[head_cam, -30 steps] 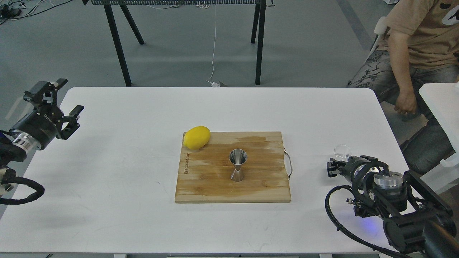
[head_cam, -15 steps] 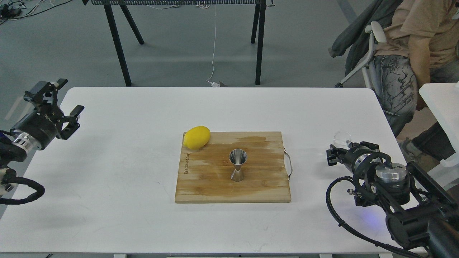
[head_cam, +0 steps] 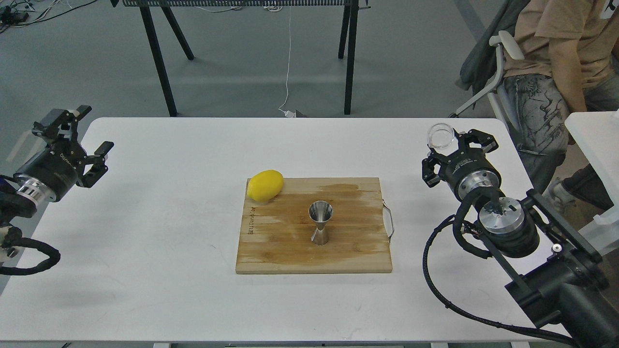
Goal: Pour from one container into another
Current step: 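Lift the glass with the right gripper and carry it above the jigger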
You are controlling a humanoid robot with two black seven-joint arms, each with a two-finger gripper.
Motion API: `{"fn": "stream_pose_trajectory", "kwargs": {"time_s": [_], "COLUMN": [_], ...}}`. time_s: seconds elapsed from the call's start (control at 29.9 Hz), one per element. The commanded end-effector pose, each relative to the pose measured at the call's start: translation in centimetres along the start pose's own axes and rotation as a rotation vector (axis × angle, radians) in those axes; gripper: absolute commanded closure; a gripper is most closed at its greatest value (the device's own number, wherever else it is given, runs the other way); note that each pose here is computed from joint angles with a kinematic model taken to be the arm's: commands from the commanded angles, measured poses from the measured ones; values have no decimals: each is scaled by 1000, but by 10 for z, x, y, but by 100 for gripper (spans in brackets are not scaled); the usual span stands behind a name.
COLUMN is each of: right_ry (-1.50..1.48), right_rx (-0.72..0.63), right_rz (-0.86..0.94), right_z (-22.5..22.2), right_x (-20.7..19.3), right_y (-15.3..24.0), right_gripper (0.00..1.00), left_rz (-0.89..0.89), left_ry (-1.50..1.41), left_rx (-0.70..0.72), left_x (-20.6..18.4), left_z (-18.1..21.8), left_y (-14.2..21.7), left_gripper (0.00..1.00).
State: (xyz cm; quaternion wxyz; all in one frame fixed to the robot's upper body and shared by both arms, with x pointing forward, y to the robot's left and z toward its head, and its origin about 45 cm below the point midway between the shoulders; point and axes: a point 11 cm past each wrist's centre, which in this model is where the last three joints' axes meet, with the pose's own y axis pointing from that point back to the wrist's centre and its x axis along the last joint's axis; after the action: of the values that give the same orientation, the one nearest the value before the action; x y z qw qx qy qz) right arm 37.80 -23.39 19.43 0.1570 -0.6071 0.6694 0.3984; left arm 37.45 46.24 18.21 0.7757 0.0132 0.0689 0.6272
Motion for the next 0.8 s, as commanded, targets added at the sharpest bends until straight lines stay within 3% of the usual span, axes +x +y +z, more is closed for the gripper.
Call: {"fn": "stream_pose_trajectory", "kwargs": {"time_s": [0.0,0.37,0.77], "right_ry": [114,363,616], "right_rx": [2,-30,-40], "right_rz": [-74,-229,-340], "right_z": [12,62,102], "right_x": [-23,-59,-67], "right_y": [4,21,36], "right_gripper": [59,59,60], "left_rz": [0,-1,-2], "left_ry": [0,-1,-2], "left_rx": [-1,0,1], "left_x": [0,0,0], "left_z": [0,0,0], "left_y": [0,0,0], "left_gripper": [5,5,5]}}
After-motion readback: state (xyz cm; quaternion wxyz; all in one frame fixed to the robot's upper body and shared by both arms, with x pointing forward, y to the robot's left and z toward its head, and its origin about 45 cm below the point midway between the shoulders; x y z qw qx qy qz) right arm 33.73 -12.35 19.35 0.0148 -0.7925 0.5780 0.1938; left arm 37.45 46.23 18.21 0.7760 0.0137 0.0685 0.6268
